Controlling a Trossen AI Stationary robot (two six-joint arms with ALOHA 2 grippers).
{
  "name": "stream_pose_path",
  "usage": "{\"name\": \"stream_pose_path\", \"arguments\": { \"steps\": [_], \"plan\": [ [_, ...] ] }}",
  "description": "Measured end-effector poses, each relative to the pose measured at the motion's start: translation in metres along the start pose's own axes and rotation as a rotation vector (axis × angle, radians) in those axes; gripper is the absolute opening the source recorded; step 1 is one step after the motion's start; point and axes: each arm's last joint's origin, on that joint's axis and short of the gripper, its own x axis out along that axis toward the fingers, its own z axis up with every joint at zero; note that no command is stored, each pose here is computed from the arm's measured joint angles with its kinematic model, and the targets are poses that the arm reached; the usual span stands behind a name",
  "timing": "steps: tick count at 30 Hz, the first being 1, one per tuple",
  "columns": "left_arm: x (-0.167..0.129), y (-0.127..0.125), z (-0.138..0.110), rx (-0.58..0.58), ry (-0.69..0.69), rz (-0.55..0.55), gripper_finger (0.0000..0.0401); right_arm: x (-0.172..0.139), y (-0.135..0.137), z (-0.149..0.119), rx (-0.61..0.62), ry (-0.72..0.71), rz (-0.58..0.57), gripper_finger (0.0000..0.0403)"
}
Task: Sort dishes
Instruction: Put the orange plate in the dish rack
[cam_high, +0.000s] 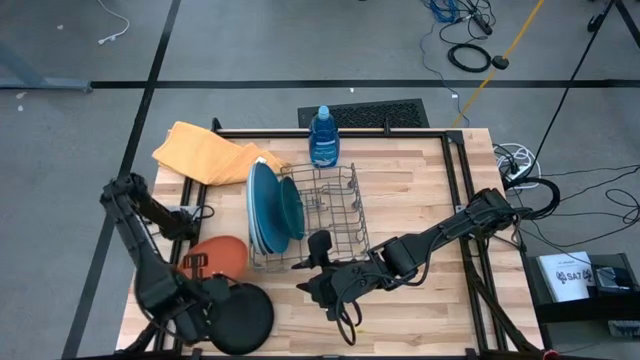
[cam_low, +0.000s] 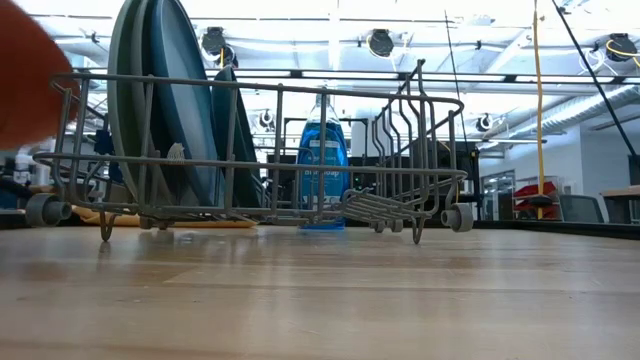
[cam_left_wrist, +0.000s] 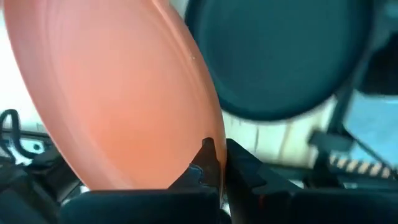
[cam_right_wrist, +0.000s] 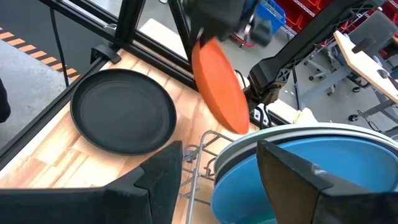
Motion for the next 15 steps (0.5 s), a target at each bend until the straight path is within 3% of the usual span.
{"name": "stream_pose_path", "arguments": {
  "steps": [4,10,15],
  "plan": [
    [-0.032,-0.001,-0.004,0.071,-0.015,-0.074,0.0001,0.0,0.001,0.0,-0.002,0.001,0.003,0.0198],
    [-0.091,0.0,-0.007,0.147,-0.168,-0.262,0.0001,-0.002,0.004,-0.001,-0.014,0.013,0.018,0.0199],
    [-0.13,0.006,-0.005,0.403,-0.426,-0.323,0.0,-0.008,0.009,0.003,-0.046,-0.01,0.037,0.0199]
  ]
}}
